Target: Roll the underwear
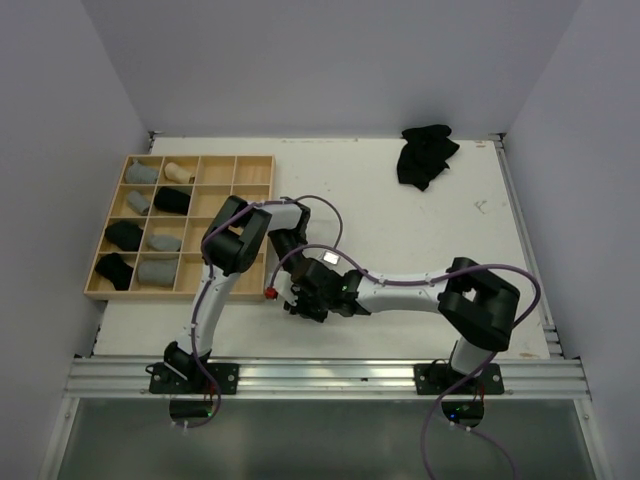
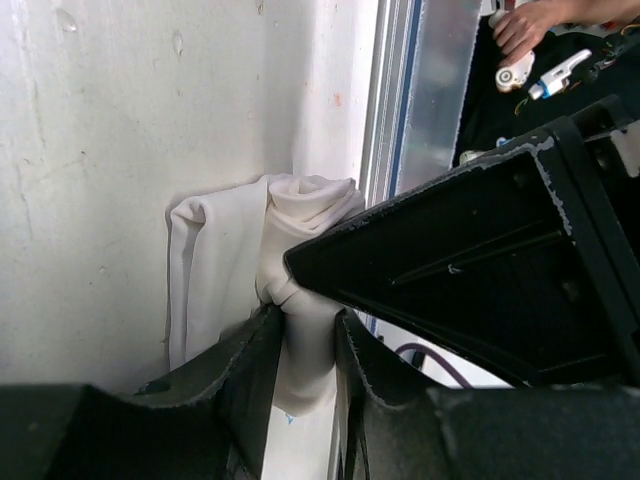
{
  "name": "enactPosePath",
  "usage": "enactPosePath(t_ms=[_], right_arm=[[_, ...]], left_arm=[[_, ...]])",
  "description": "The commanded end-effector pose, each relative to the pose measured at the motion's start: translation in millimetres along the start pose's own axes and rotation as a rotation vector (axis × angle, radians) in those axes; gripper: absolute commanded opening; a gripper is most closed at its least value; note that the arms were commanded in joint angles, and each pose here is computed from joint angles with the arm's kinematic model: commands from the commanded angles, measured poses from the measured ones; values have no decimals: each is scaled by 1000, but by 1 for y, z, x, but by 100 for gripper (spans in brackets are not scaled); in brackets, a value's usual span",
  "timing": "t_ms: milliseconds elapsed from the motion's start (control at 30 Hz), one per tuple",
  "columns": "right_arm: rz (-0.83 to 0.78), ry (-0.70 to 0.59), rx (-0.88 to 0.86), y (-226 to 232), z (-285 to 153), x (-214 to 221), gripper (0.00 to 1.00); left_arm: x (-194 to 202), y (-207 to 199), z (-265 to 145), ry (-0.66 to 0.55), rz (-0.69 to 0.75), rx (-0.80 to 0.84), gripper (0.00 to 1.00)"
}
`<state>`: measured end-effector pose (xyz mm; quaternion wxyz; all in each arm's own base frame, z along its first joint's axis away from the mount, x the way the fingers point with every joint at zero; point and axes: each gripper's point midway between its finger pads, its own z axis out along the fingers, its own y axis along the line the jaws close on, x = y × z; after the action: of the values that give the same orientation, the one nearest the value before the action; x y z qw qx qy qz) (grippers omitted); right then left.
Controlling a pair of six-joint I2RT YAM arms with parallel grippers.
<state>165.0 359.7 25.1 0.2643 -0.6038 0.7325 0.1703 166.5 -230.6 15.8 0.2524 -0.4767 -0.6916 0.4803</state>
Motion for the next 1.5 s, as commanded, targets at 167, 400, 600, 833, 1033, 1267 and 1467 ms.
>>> enactPosePath(t_ms=[167,400,600,833,1033,1267,1467], right_arm=[[102,69,-130,26,16,30,0],[286,82,-201,26,13,49,0],[483,70,-234,11,9,61,0],[692,29,-356,-1,15,61,0],[829,34,-479,-8,32,65,0],[933,58,-519,-13,54,86,0],[935,94,-507,-15,59,100,0]], left_arm=[[-39,70,-31,-69,313,-267,39],[-90,27,-120,-335,440,-401,50],[-134,-26,-222,-597,577,-583,51],[-98,-84,-294,-833,759,-931,53],[-38,-89,-228,-588,975,-1108,55],[0,-69,-126,-305,1156,-1146,56],[0,-48,-66,-200,1268,-1135,58]])
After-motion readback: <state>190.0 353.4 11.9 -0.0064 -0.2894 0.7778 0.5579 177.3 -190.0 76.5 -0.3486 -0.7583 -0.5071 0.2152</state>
